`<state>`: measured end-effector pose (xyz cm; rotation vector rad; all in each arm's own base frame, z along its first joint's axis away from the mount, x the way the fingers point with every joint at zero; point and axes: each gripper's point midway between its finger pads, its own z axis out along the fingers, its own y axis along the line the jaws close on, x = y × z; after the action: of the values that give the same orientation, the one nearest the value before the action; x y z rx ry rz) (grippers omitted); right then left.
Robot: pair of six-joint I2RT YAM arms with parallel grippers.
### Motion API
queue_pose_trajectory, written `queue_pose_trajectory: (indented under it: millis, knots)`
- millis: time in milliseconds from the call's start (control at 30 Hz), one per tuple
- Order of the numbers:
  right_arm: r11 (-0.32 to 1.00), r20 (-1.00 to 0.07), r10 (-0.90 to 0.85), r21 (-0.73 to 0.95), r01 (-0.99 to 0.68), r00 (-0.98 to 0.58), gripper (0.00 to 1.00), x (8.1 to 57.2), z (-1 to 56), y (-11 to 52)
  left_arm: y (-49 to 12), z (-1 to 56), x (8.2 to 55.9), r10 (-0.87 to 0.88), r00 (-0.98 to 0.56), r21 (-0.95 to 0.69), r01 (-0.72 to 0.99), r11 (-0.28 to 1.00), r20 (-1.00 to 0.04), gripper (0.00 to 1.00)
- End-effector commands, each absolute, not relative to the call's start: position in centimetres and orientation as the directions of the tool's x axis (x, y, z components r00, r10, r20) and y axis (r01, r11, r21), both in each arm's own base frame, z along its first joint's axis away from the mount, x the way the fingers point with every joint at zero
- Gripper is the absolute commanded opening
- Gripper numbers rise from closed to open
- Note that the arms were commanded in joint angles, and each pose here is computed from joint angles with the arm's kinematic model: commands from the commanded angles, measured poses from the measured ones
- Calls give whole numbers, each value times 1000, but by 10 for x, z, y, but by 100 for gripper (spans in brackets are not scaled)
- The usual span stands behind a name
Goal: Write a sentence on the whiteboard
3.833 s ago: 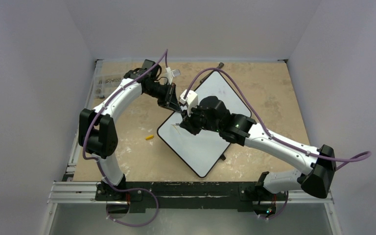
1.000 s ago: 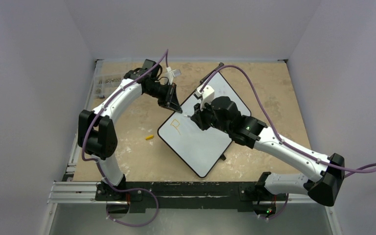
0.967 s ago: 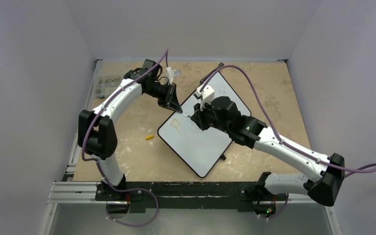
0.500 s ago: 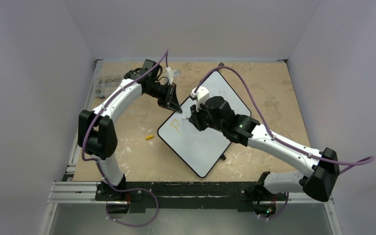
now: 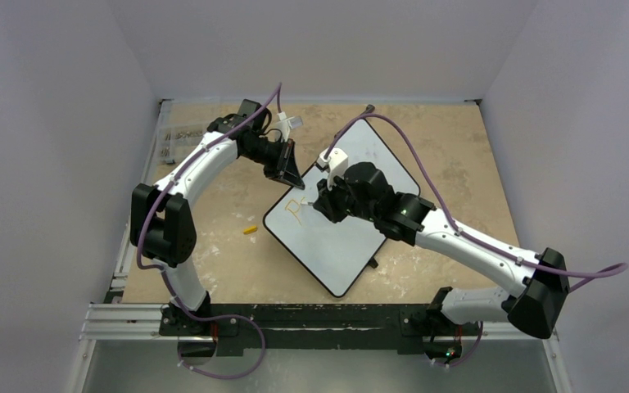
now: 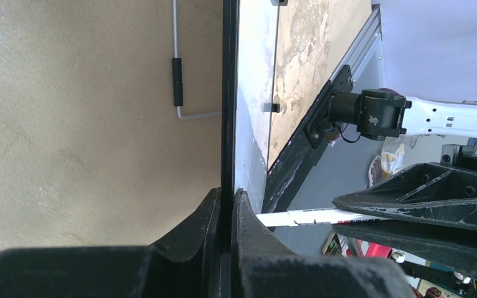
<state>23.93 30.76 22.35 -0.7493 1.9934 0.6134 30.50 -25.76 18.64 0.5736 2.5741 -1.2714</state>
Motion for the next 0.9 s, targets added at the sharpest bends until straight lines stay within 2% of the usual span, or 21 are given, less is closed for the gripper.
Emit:
queue_pose_trajectory:
  millis: [0, 300, 633, 867]
  knots:
    - [670, -864, -281, 134, -730, -417, 0, 230, 219, 304, -259, 187, 300, 271, -885, -677, 464, 571, -378, 0]
    - [695, -853, -285, 131, -707, -438, 0, 222, 208, 286, -260, 187, 300, 272, -884, -676, 466, 571, -379, 0]
    - [783, -872, -240, 86, -616, -427, 0, 251, 225, 286, -260, 187, 299, 275, -884, -676, 466, 571, -378, 0]
    - [774, -878, -249, 72, -629, -408, 0, 261, 234, 298, -261, 187, 298, 278, -883, -674, 469, 571, -380, 0]
